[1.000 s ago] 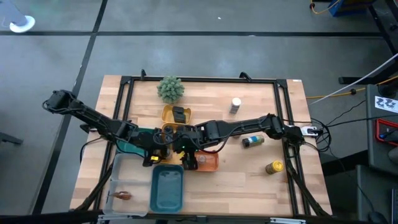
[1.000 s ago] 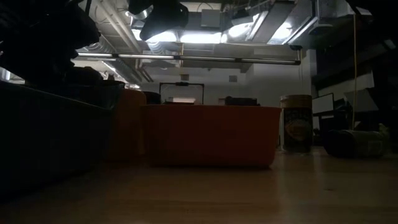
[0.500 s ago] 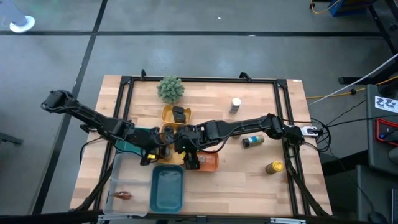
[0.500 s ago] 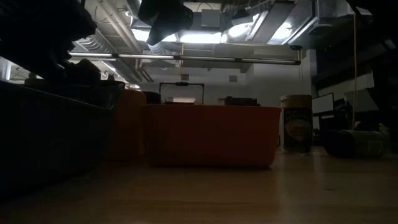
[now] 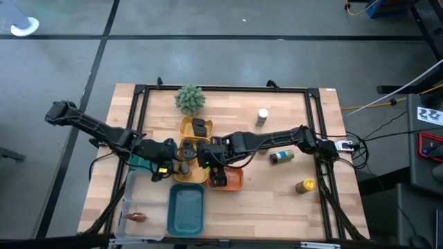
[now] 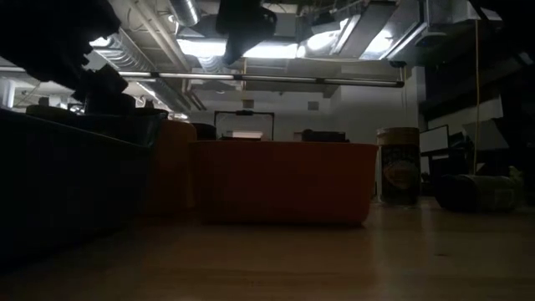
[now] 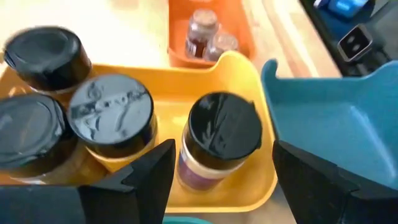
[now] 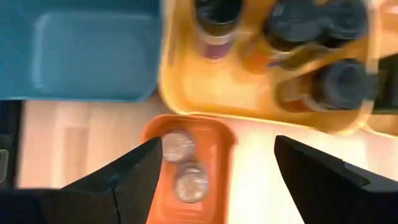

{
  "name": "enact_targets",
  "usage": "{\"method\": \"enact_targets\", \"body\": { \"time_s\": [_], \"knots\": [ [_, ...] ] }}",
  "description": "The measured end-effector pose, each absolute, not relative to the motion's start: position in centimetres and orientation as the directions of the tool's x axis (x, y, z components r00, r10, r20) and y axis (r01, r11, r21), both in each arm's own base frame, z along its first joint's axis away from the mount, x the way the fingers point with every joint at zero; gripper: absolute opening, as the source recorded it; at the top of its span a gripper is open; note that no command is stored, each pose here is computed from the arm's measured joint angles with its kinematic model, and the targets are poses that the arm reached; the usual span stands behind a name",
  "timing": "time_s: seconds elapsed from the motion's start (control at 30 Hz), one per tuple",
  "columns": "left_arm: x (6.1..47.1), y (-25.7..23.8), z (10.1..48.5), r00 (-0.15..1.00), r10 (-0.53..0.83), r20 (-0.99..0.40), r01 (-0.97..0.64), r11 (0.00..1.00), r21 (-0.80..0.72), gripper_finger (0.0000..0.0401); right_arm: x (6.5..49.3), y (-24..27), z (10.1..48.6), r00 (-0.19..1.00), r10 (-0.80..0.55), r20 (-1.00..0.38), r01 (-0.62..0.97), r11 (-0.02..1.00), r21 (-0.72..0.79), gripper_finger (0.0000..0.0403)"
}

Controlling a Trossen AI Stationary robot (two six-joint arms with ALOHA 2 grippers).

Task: Sort spices by type
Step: Put the white seasoning bottle into the top transparent bin

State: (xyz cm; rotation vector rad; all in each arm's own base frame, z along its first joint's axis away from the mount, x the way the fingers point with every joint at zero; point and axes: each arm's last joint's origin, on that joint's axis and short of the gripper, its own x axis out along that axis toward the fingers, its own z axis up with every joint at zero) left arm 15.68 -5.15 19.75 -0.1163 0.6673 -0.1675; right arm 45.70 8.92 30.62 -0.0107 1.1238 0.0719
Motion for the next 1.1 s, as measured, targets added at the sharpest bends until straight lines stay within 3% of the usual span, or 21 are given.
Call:
{"method": "enact_targets", "body": {
  "time_s": [0.17, 0.47, 0.7, 1.1],
  "knots": [
    [15.2, -5.0, 20.4, 0.799, -0.2, -0.567, 0.135, 0.979, -0.155, 0.0251, 44.4, 7.3, 31.7, 0.39, -0.063, -0.919, 0.004, 0.998, -0.067, 0.0308],
    [14.1, -4.6, 21.9, 0.856, -0.211, -0.472, 0.176, 0.977, -0.117, 0.0251, 42.0, 4.2, 34.5, 0.346, -0.121, -0.93, 0.09, 0.991, -0.095, 0.0308],
    [13.1, -4.1, 23.1, 0.901, -0.195, -0.387, 0.171, 0.98, -0.097, 0.0251, 39.5, 1.3, 36.5, 0.27, -0.255, -0.929, 0.17, 0.962, -0.215, 0.0308],
    [11.9, -3.6, 24.0, 0.935, -0.174, -0.308, 0.15, 0.984, -0.1, 0.0251, 37.8, -4.8, 38.4, 0.286, -0.245, -0.926, 0.244, 0.954, -0.177, 0.0308]
  ]
}}
